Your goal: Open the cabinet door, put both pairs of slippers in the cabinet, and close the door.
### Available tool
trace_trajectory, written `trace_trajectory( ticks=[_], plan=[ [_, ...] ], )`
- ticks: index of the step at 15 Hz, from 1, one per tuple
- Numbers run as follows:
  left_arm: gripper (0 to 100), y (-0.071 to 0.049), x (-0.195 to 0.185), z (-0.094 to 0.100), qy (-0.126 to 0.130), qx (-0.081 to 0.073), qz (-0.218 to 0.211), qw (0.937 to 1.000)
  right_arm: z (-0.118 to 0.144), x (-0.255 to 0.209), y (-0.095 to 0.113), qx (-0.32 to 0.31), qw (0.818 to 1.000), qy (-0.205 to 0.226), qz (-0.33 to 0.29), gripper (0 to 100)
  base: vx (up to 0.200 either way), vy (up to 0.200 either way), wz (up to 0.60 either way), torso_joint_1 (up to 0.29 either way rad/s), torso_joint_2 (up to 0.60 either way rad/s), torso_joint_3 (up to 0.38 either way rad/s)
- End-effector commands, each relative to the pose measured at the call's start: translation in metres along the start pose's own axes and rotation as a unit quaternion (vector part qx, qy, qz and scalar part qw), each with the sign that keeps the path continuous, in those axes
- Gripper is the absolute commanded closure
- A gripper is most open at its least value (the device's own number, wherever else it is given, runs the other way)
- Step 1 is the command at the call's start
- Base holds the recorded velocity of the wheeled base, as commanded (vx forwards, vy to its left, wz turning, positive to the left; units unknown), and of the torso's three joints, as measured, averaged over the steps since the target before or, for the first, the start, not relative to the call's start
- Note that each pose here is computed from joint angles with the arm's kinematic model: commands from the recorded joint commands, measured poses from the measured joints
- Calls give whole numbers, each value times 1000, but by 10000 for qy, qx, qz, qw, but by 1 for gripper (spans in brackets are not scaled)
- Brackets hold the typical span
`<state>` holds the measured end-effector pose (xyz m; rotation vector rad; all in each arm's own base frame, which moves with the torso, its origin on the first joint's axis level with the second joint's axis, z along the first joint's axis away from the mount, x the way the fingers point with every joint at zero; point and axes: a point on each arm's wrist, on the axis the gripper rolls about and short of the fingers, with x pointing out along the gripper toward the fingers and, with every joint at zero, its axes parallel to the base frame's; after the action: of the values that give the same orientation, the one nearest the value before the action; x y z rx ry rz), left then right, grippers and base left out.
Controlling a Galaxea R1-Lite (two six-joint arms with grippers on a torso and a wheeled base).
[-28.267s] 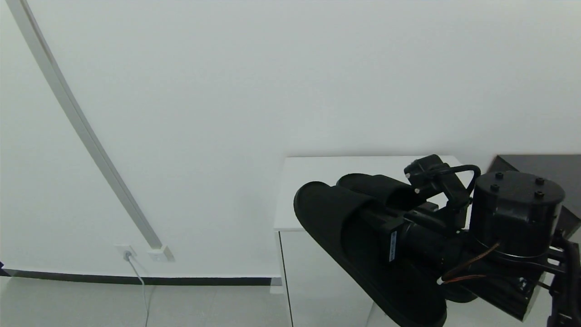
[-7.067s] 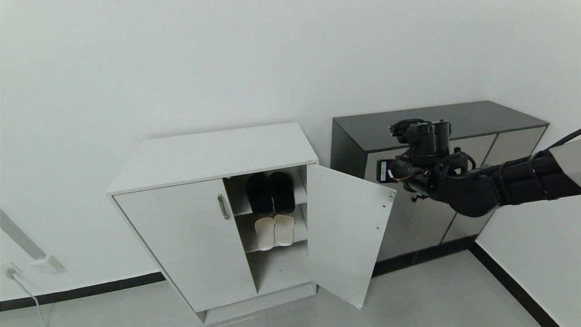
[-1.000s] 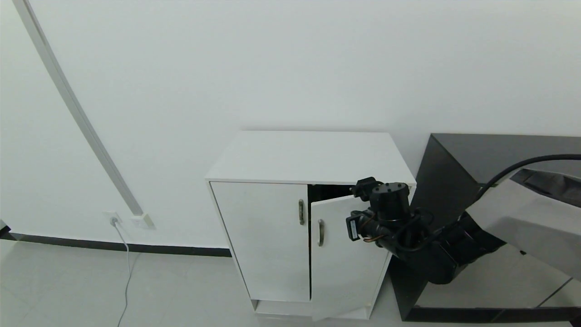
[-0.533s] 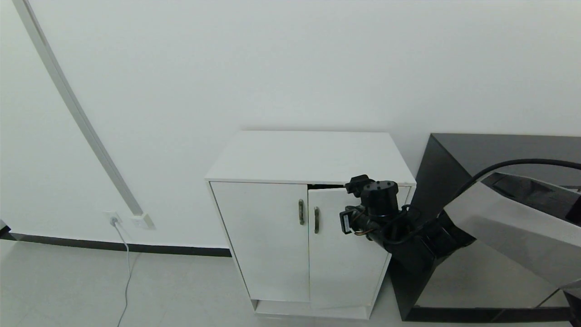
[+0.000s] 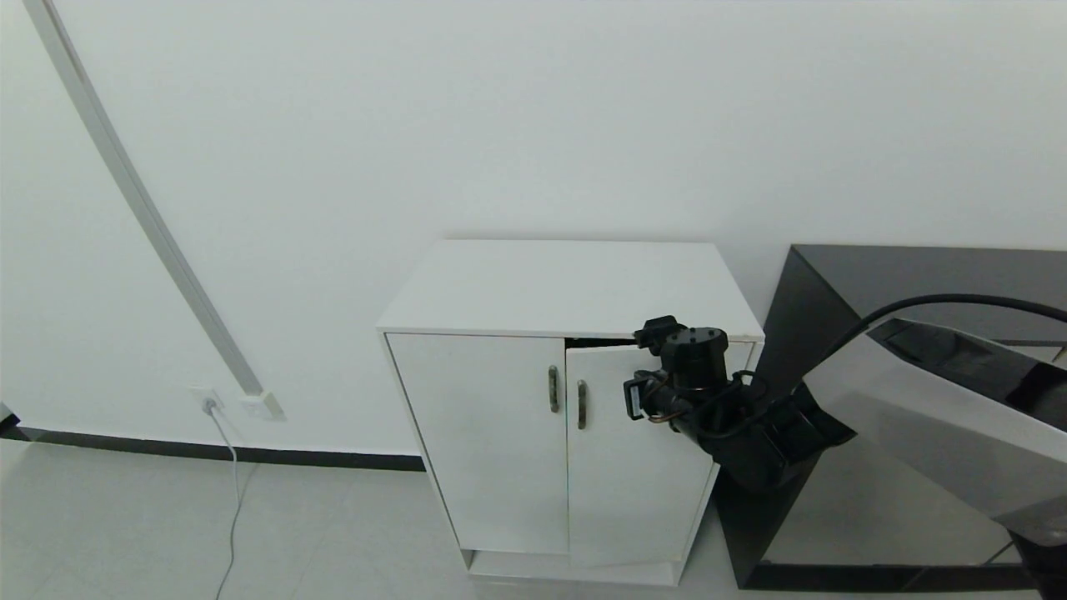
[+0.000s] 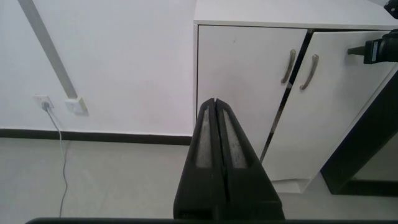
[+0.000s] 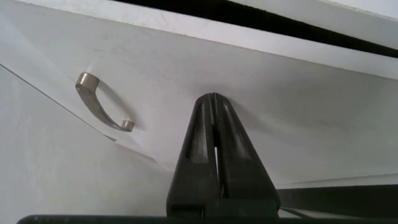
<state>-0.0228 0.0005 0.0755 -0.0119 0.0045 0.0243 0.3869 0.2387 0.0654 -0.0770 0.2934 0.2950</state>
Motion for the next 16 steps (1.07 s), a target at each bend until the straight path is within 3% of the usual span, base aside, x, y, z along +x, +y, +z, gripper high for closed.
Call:
trace_trajectory(
  ticks=[1,16],
  plan=[
    [100,0,0,0,0,-2,1,10000,-3,4,-1,2,10000,16,-20,100,0,0,0,0,0,0],
    [100,0,0,0,0,-2,-6,10000,1,22,-12,92,9997,-150,-174,100,0,0,0,0,0,0]
  ],
)
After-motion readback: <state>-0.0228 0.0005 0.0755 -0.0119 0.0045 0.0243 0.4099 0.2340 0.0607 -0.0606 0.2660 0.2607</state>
